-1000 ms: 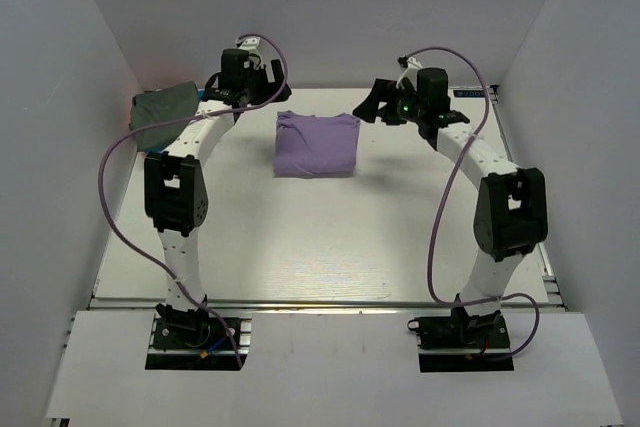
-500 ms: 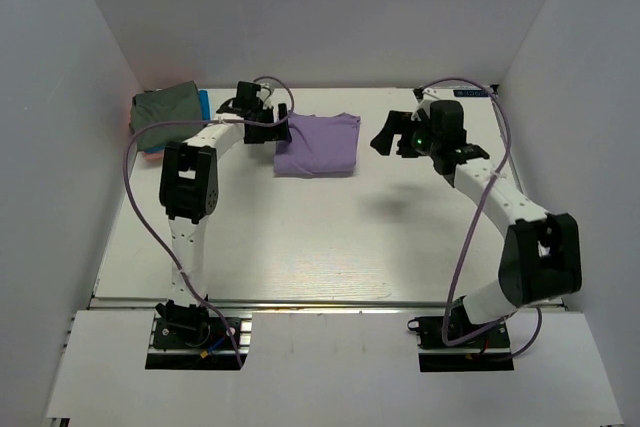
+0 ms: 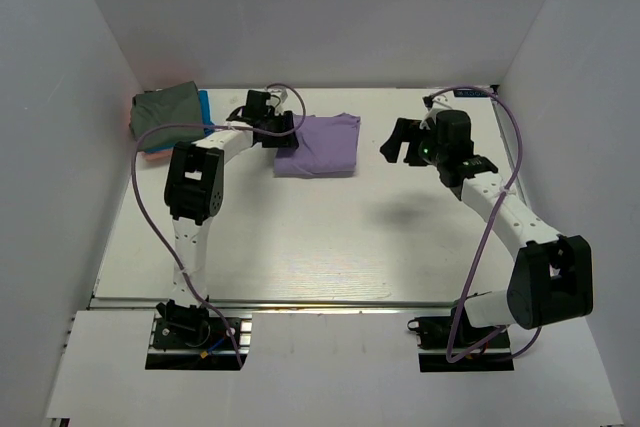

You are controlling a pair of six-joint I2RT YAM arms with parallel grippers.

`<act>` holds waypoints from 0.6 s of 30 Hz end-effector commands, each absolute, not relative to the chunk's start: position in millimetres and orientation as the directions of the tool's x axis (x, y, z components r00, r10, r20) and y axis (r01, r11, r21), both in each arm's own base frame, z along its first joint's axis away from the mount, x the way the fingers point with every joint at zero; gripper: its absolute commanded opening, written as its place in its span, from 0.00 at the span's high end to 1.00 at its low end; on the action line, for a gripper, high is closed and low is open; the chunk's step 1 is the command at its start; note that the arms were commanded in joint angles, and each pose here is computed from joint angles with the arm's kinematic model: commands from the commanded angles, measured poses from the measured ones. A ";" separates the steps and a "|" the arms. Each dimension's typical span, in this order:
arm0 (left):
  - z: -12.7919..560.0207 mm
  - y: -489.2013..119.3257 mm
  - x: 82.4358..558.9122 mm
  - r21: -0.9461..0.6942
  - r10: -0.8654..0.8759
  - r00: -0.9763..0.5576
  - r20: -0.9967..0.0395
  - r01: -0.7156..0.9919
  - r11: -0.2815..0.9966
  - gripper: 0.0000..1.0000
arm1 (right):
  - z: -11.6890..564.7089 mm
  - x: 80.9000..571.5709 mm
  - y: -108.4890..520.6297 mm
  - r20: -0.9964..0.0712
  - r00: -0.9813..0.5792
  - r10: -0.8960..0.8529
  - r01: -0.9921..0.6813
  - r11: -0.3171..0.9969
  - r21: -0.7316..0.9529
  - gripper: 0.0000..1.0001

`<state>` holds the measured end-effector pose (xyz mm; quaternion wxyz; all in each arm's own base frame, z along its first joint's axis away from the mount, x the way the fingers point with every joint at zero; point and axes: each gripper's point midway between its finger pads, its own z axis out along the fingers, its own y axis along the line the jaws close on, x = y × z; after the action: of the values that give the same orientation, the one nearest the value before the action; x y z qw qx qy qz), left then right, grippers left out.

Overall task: Fold and stack the t-shirts
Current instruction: Put the neatly folded tshirt into the corner of the board with the left arm

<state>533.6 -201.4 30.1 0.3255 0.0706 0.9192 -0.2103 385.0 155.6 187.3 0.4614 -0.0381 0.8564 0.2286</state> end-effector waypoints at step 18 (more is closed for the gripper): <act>156.6 -176.8 560.2 -0.018 0.245 -0.548 -0.799 0.430 0.903 1.00 | 169.5 359.0 112.3 -0.827 -0.535 0.170 -0.118 0.955 0.272 0.10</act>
<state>536.1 -201.0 54.8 0.3390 0.1579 0.9135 -0.1601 357.2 124.0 156.4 0.4523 -0.0010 0.8759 0.1678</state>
